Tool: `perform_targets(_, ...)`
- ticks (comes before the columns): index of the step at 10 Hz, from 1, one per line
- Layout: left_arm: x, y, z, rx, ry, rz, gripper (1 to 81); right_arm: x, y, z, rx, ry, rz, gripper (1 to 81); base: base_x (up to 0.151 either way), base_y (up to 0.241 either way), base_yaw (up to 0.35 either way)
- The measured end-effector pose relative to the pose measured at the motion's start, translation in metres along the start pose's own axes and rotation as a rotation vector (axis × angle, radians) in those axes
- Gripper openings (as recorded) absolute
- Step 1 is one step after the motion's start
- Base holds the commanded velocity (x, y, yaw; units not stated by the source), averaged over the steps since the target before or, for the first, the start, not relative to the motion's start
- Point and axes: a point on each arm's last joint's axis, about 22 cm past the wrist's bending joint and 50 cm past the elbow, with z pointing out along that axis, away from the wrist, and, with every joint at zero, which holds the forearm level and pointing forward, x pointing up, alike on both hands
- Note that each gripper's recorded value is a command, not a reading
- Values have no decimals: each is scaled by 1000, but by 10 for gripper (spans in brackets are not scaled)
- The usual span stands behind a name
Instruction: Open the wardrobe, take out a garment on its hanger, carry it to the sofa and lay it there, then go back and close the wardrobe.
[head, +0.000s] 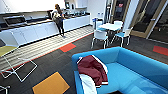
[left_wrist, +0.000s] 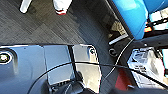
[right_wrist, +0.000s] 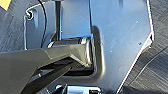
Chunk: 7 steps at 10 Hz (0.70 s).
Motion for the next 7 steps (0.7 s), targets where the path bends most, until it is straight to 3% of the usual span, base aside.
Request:
perform_targets(3,-4,0,0,-1,-3,-1,811,0,0,0,0,0,0,811,0,0,43)
perform_targets(7,-3,-2,2,6,-2,0,811,-2,0,0,0,-2,1,811,0,0,333)
